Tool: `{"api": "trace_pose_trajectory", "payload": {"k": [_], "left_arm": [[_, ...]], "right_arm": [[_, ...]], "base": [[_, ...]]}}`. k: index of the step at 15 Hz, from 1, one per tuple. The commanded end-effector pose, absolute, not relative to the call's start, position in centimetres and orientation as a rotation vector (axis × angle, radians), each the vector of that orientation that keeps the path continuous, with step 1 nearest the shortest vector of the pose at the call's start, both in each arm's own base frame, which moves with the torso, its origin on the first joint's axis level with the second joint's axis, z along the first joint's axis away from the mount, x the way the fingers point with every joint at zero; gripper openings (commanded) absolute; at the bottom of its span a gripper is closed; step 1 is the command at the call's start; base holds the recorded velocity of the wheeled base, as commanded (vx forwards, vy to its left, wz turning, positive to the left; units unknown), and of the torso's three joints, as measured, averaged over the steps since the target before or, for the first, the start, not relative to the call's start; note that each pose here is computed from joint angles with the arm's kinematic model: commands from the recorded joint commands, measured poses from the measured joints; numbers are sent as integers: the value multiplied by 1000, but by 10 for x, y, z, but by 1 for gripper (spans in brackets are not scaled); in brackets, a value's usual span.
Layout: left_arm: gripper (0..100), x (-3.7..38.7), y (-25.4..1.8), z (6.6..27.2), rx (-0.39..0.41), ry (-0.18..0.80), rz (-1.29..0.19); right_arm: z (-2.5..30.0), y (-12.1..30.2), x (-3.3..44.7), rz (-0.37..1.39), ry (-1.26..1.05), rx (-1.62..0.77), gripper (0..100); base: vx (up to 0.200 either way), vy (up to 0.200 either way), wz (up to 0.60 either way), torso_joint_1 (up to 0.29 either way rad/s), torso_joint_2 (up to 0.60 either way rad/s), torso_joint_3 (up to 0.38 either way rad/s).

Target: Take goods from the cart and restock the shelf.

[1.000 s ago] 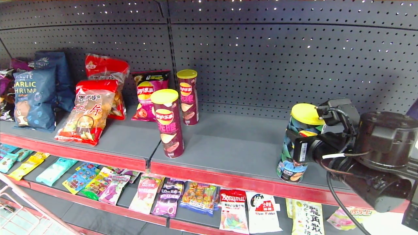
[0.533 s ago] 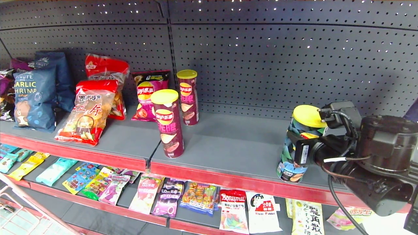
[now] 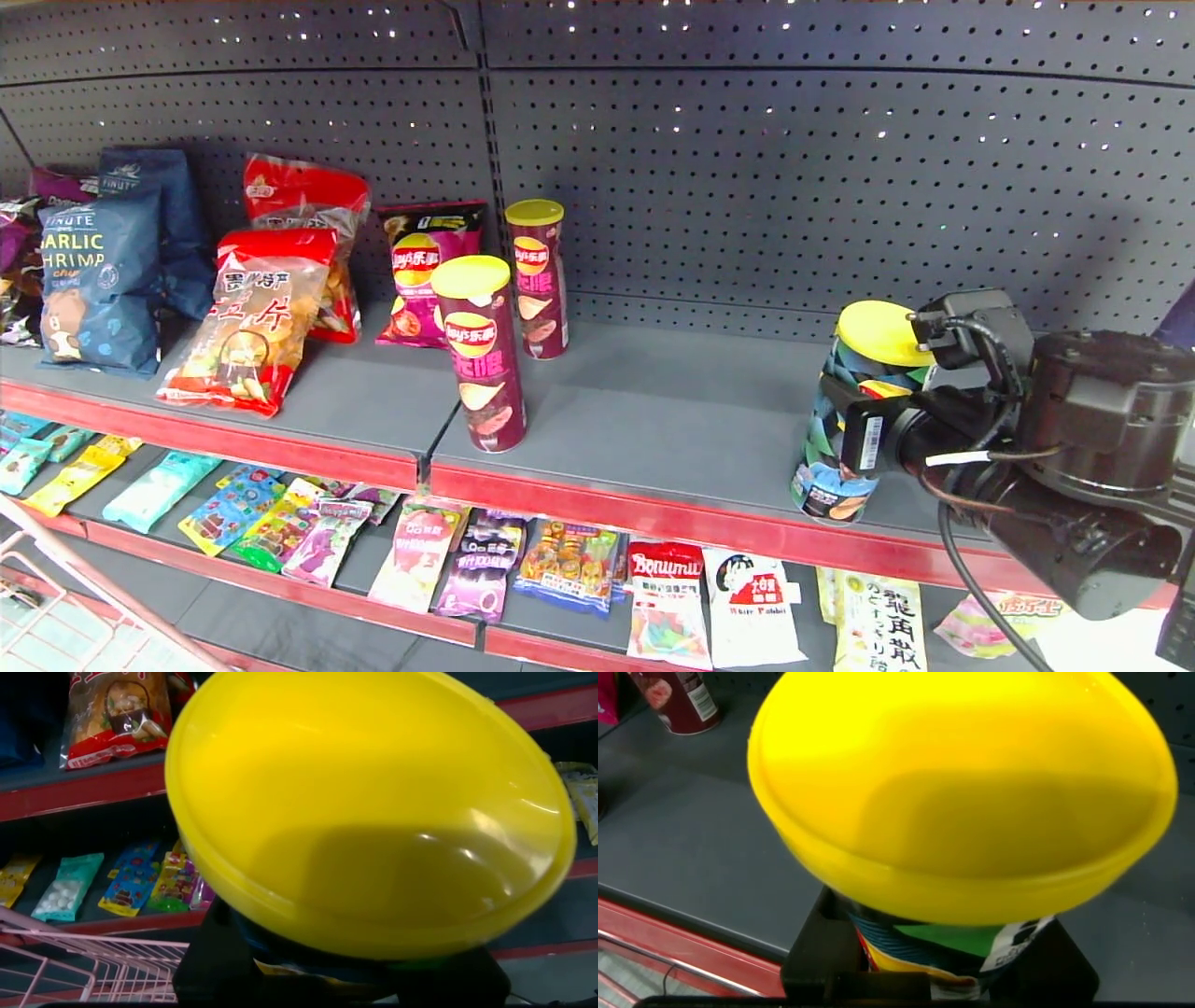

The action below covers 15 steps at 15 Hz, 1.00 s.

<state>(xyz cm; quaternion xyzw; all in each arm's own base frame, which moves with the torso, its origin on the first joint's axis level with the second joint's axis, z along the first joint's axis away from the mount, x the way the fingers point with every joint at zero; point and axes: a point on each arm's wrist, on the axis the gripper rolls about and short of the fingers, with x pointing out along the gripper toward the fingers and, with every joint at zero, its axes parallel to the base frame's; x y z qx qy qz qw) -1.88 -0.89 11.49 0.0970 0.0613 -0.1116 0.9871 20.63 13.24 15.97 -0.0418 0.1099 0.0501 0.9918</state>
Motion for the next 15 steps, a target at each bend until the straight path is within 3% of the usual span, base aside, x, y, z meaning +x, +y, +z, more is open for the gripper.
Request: {"api": "trace_pose_trajectory", "payload": {"k": [1,3,4,9,15], "left_arm": [[0,-19,-9,114,194,124,-224],[0,-20,-9,113,195,120,-224],[0,-20,-9,113,195,120,-224],[0,-19,-9,113,195,123,-224],[0,-19,-9,113,194,123,-225]], "right_arm": [[159,133,207,99,225,-86,0],[158,132,206,99,226,-87,0],[159,132,206,97,224,-82,100],[160,131,204,97,221,-81,100],[156,108,167,107,220,-85,100]], "base": [[0,0,0,0,0,0],[0,0,0,0,0,0],[0,0,0,0,0,0],[0,0,0,0,0,0],[0,0,0,0,0,0]]}}
